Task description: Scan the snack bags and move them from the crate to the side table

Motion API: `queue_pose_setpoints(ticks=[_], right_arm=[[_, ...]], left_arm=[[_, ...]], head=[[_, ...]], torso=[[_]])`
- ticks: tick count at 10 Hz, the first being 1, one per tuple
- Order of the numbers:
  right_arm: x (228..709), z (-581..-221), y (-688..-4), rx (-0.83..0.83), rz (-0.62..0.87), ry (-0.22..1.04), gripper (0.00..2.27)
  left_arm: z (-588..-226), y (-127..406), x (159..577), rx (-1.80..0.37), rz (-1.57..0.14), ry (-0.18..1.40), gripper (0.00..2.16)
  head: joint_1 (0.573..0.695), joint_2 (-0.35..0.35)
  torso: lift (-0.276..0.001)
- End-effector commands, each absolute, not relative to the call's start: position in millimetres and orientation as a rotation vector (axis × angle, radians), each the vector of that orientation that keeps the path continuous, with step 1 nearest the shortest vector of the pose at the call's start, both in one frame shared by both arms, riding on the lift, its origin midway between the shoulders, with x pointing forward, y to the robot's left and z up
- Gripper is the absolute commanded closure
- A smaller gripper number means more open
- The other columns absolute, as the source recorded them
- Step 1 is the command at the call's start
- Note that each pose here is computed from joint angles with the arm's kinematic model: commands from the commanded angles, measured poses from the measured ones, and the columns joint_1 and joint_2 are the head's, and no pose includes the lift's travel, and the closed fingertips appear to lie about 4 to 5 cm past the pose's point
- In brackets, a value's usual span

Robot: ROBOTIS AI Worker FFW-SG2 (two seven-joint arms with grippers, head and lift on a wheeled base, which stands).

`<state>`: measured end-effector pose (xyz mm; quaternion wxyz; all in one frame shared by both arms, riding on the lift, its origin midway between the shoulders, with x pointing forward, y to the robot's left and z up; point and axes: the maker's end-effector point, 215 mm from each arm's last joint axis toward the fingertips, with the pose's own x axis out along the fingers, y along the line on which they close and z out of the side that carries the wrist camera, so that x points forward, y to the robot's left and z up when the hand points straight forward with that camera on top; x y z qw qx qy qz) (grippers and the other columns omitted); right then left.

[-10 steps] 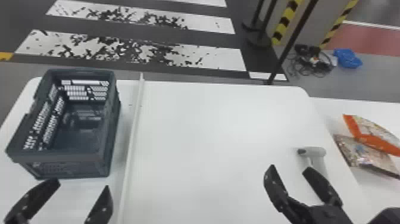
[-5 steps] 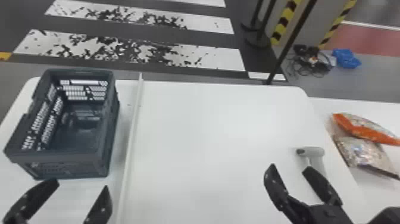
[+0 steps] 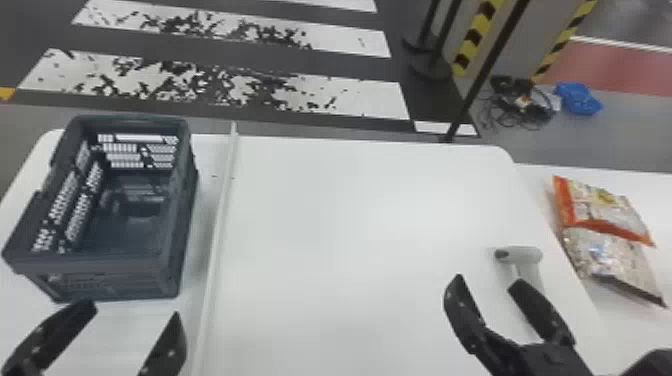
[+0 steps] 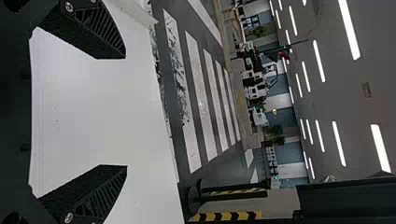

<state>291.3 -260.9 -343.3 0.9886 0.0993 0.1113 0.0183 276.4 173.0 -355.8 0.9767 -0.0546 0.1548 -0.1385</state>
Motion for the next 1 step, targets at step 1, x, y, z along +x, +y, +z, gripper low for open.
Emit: queue_pose_setpoints(ticks=[1], right_arm=[[291.2,-343.0,-261.1,0.199,0.036,0.222,0.09]], left_arm=[[-355.8,172.9,276.3,-0.110,-0.280,0.312,0.05]], head=[[0.695,-0.185]], torso=[[-0.087]])
